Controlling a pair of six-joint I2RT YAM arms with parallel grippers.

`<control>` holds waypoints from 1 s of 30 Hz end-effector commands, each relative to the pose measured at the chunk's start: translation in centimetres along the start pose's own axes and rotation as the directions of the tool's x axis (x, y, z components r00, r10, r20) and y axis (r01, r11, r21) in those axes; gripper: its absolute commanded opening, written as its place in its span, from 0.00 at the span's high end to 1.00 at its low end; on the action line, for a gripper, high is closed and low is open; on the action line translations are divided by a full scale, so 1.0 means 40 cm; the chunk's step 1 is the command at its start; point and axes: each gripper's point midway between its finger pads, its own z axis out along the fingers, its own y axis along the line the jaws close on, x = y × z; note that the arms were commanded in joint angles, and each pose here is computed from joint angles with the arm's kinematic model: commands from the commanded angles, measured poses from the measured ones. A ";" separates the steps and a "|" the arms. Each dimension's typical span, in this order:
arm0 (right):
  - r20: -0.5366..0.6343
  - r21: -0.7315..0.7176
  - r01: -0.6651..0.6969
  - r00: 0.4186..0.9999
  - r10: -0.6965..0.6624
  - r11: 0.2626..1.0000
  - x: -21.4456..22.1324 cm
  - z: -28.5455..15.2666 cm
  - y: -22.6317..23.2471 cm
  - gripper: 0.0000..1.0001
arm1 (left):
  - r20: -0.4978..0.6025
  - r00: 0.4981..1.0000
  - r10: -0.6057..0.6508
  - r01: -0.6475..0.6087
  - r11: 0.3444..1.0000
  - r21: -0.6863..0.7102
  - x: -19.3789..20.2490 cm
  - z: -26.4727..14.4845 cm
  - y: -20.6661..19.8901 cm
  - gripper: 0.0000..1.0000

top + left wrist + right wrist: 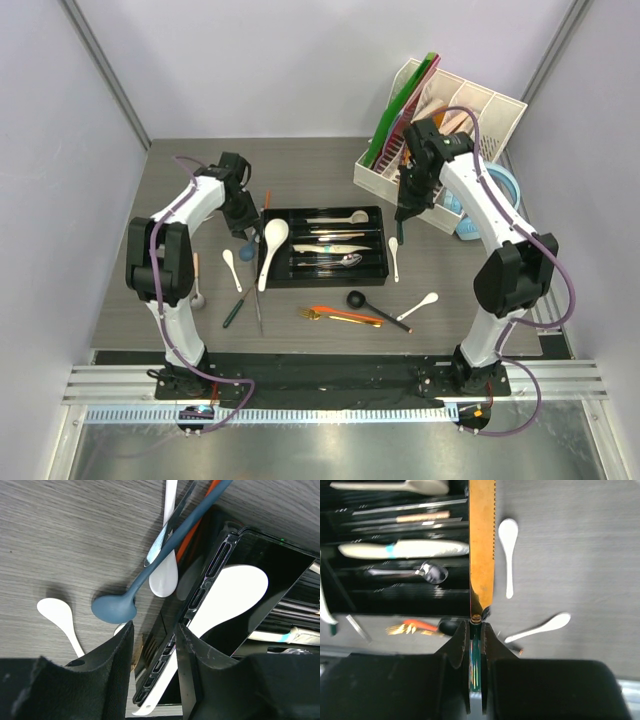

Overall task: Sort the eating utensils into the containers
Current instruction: Place the knife in the storage box.

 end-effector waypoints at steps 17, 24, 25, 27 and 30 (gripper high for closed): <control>-0.334 -0.189 -0.560 0.809 0.483 0.807 0.018 -0.160 0.241 0.99 | 0.059 0.989 -0.136 0.129 0.984 0.120 -0.020 -0.034 0.040 0.61; -0.434 -0.073 -0.750 0.617 0.656 0.657 0.096 -0.180 0.239 0.99 | 0.079 0.985 -0.155 0.144 0.981 0.129 -0.026 -0.052 0.048 0.61; -0.441 -0.058 -0.771 0.590 0.677 0.634 0.101 -0.182 0.239 0.99 | 0.076 0.985 -0.156 0.145 0.980 0.133 -0.024 -0.050 0.045 0.61; -0.445 -0.039 -0.822 0.523 0.727 0.568 0.102 -0.199 0.243 0.99 | 0.077 0.984 -0.163 0.151 0.979 0.141 -0.025 -0.051 0.043 0.61; -0.436 -0.017 -0.846 0.486 0.757 0.533 0.089 -0.205 0.247 0.99 | 0.087 0.983 -0.163 0.150 0.979 0.138 -0.025 -0.056 0.046 0.61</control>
